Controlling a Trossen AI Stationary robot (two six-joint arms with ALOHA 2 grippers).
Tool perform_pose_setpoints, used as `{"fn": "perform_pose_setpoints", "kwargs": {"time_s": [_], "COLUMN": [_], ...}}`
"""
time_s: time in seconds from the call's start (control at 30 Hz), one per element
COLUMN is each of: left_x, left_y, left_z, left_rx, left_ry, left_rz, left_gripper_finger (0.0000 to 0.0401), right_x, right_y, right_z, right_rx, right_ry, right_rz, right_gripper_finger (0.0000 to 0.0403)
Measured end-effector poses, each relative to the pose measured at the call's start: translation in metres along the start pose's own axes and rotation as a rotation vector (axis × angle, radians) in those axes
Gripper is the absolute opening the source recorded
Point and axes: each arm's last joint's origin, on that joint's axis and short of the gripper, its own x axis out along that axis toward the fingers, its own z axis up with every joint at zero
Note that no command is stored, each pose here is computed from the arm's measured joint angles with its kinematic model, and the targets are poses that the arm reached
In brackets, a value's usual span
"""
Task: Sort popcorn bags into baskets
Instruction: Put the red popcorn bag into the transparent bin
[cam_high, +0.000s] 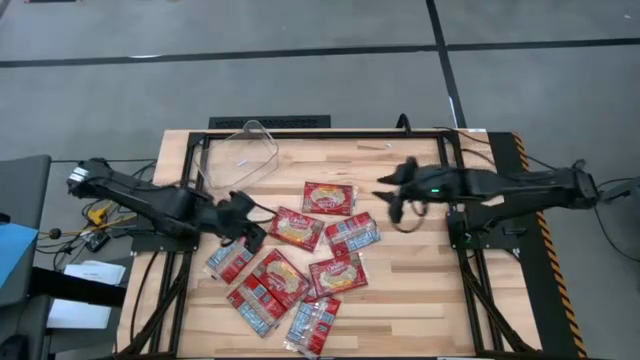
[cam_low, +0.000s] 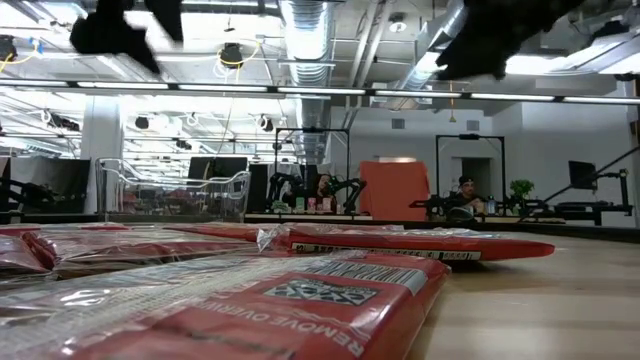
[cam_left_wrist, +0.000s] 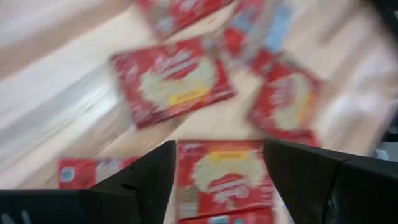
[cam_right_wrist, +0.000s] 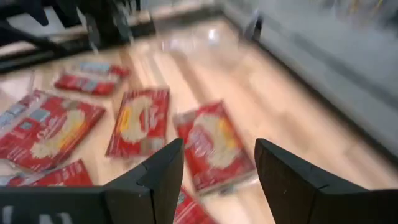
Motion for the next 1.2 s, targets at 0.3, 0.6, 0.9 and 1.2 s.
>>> {"fn": "perform_pose_setpoints", "kwargs": {"time_s": [0.3, 0.6, 0.9, 1.2], "left_x": [0.075, 0.112, 0.154, 0.165], "left_y": [0.031, 0.059, 0.063, 0.049], "left_z": [-0.019, -0.027, -0.041, -0.033], "left_rx": [-0.176, -0.210, -0.258, -0.272], "left_ry": [-0.082, -0.104, -0.077, -0.117], "left_rz": [-0.053, 0.122, 0.222, 0.032], "left_gripper_finger": [0.0270, 0.0272, 0.0272, 0.0272], "right_x": [0.073, 0.106, 0.116, 0.134], "right_y": [0.019, 0.031, 0.036, 0.044], "right_z": [-0.026, -0.037, -0.042, -0.059], "right_rx": [-0.041, -0.027, -0.030, -0.065], "right_ry": [0.177, 0.137, 0.136, 0.188], "right_rz": [0.035, 0.058, 0.070, 0.126], "right_gripper_finger": [0.0215, 0.0196, 0.0185, 0.0184]}}
